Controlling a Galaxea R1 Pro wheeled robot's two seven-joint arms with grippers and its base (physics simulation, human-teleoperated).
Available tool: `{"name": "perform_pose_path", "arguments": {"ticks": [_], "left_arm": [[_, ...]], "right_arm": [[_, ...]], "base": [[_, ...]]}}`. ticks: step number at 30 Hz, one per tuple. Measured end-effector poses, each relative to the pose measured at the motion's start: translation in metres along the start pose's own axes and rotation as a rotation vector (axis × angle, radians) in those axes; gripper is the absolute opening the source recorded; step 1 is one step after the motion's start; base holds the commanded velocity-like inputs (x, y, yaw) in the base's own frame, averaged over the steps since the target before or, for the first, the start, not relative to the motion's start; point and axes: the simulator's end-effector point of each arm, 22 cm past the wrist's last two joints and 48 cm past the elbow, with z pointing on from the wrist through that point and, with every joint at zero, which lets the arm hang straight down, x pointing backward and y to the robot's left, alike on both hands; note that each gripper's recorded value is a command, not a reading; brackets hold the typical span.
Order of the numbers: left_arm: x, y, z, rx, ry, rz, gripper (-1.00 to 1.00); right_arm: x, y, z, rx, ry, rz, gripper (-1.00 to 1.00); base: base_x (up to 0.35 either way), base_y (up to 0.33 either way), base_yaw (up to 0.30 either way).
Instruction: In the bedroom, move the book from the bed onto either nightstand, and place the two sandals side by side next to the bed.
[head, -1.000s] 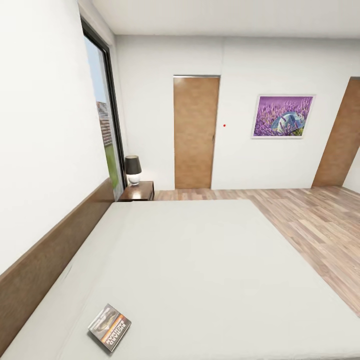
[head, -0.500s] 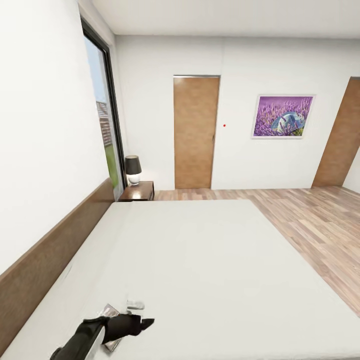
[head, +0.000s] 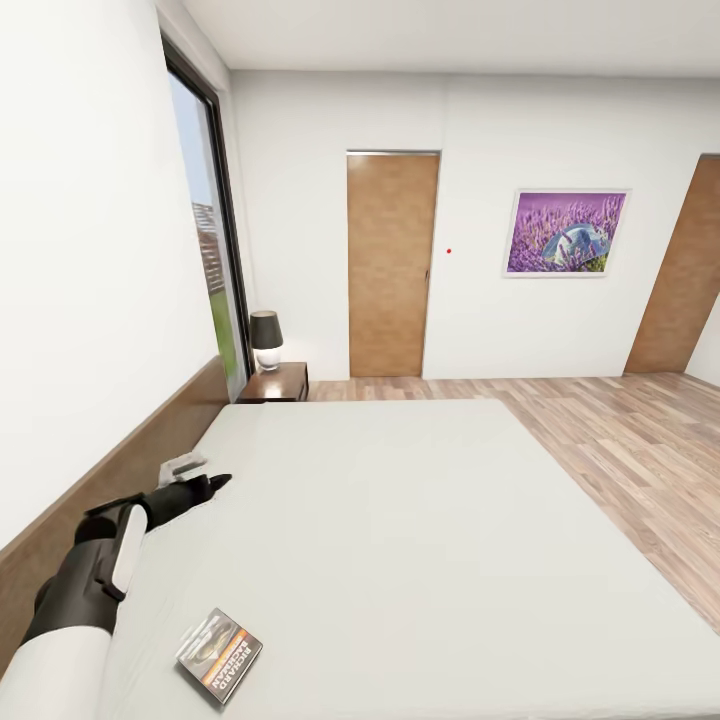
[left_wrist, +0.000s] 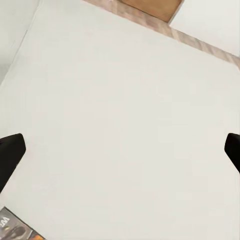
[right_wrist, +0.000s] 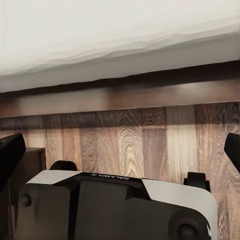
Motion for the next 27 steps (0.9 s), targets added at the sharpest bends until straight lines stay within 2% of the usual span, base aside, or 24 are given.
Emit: {"name": "perform_pose_path", "arguments": {"ticks": [6,10,15,21,27], "left_arm": [[-0.028,0.041,-0.006,-0.069,-0.001,-0.012,1.0],[-0.006,0.069,0.0,-0.106,0.059,-0.038,1.0],[0.008,0.076,0.004,-0.113,0.083,-0.063,1.0],[0.023,0.076,0.008,-0.106,0.095,-0.126,1.0],[0.017,0.088,0.005,-0.117,0.046,-0.182,1.0]], "right_arm": [[0.0,0.0,0.0,0.0,0.0,0.0,1.0],[0.0,0.0,0.0,0.0,0.0,0.0,1.0],[0.0,0.0,0.0,0.0,0.0,0.0,1.0],[0.0,0.0,0.0,0.0,0.0,0.0,1.0],[0.0,-0.003,-0.001,0.003,-0.001,0.0,1.0]], "base": [[0.0,0.0,0.0],[0.0,0.0,0.0],[0.0,0.0,0.0],[0.0,0.0,0.0],[0.0,0.0,0.0]]}}
